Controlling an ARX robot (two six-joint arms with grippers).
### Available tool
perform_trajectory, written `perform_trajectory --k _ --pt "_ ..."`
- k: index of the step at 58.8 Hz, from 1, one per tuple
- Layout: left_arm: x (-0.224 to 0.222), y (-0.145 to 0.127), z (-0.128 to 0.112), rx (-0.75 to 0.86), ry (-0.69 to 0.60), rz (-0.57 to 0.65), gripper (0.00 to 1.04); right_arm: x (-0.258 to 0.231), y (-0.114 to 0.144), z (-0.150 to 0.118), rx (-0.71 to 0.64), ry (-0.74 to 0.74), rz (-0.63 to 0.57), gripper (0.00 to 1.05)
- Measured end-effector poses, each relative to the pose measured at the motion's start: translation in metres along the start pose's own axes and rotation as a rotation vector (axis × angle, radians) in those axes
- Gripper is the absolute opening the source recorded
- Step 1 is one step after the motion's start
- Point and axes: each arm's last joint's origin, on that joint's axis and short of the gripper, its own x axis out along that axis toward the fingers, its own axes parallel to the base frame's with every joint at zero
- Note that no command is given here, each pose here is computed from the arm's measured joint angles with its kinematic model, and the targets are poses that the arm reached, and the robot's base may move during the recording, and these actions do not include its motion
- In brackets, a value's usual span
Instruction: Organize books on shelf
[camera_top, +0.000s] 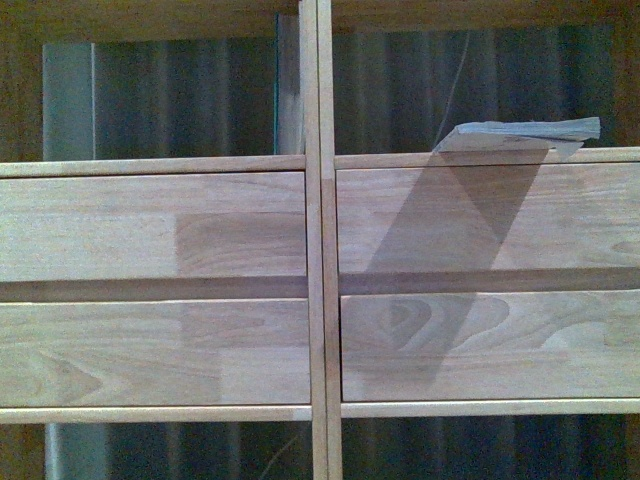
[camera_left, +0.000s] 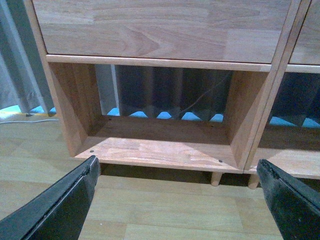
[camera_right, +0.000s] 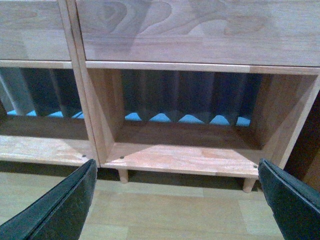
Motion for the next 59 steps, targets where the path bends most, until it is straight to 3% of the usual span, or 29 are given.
perform_trajectory --k 59 --pt "0.0 0.0 0.0 0.0 0.0 0.0 0.97 0.0 0.0001 -0.0001 0.0 0.001 0.0 0.98"
